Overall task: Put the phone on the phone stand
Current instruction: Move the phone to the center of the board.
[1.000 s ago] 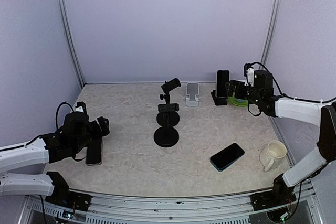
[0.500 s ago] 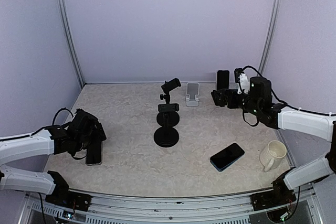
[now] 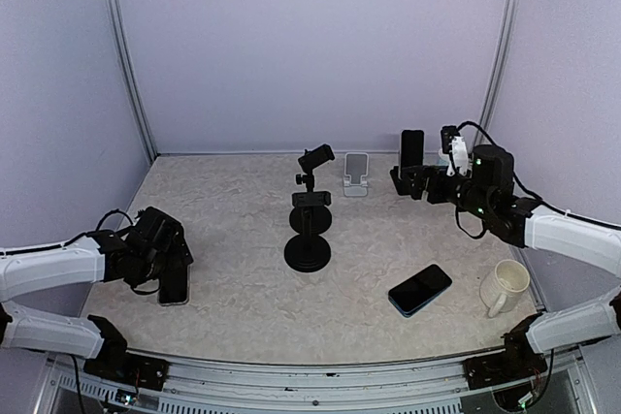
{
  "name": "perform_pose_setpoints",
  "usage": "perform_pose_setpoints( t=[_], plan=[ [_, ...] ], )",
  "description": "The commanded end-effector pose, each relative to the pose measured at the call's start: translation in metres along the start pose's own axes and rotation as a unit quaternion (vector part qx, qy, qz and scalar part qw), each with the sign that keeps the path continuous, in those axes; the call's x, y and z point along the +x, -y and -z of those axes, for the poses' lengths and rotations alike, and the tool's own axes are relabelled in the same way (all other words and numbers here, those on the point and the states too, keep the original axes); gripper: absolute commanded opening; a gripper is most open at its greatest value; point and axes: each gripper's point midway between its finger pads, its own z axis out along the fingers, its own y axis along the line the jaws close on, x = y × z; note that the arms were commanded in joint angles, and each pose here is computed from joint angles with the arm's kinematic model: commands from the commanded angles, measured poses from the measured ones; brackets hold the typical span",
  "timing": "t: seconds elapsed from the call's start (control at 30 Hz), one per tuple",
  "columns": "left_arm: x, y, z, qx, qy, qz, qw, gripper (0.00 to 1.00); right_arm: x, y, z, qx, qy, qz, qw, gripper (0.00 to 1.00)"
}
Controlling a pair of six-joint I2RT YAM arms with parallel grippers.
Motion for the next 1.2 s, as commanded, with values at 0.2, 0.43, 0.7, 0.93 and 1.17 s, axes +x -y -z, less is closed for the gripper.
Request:
perform_pose_setpoints(
  t=[0.2,0.43,0.7,0.93,1.17],
  plan=[
    [0.026,-0.006,-0.017,0.016,-0.034,0.05,0.998,0.99,-0.007,-0.007,0.015,-0.011,0.013,0.007,1.0,1.0],
    [0.041,-0.006,-0.025,0.025,-0.052,0.058,0.997,0.99,-0.017,-0.015,0.022,-0.021,0.025,0.016,0.999,1.0],
    [0.059,-0.006,-0.031,0.042,-0.069,0.073,0.994,0.99,-0.029,-0.022,0.03,-0.026,0.037,0.028,0.999,1.0],
    [0.073,0.014,-0.022,0.073,-0.076,0.079,0.991,0.99,-0.03,-0.026,0.028,-0.031,0.037,0.027,0.998,1.0],
    [0.094,0.032,-0.02,0.072,-0.099,0.056,0.991,0.99,-0.032,-0.03,0.026,-0.038,0.036,0.027,0.998,1.0]
  ],
)
